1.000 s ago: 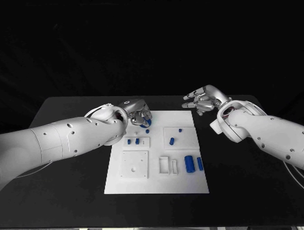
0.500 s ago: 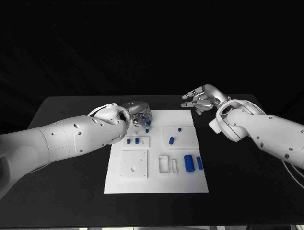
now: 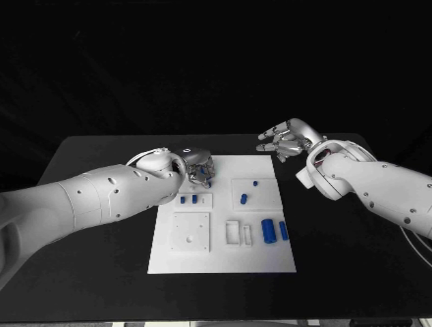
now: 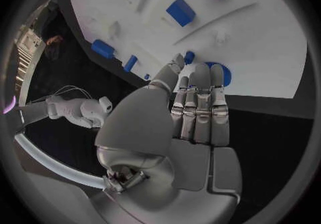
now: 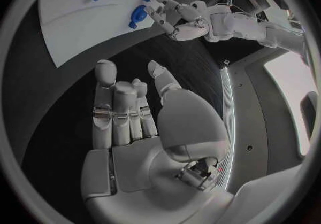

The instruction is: Assemble the parts on the task board

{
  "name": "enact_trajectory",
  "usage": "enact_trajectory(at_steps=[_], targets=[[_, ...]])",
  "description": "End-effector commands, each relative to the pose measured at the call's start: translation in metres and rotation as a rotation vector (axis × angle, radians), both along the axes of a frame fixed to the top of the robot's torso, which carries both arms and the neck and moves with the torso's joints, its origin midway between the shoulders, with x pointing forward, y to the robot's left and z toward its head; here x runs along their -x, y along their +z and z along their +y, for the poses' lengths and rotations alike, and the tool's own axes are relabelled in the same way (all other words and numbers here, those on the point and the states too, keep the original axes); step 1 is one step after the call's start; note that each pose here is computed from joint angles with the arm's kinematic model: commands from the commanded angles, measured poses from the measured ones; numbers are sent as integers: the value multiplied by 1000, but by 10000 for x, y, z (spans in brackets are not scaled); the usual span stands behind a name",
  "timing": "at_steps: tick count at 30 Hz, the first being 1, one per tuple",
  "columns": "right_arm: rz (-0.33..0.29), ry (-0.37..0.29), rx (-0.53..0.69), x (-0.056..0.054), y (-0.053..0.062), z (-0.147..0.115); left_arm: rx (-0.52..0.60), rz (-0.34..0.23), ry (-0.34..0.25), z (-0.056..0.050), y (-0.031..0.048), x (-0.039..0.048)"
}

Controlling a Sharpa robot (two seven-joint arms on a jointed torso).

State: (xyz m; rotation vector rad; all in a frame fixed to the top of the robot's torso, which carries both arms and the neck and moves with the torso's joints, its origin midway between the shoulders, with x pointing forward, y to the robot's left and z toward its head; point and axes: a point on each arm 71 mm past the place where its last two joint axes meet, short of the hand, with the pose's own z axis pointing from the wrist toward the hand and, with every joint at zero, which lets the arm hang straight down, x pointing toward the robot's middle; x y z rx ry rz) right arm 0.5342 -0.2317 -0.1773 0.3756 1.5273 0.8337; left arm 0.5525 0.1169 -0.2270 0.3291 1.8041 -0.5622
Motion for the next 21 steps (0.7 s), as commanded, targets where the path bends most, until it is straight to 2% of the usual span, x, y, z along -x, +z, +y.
enact_trajectory(at_steps=[1, 21], targets=[[-5, 12, -1, 6, 5, 15, -23, 20, -18, -24, -43, 16], [-4, 16, -2, 12, 9, 26, -23, 31, -22, -15, -137, -4]])
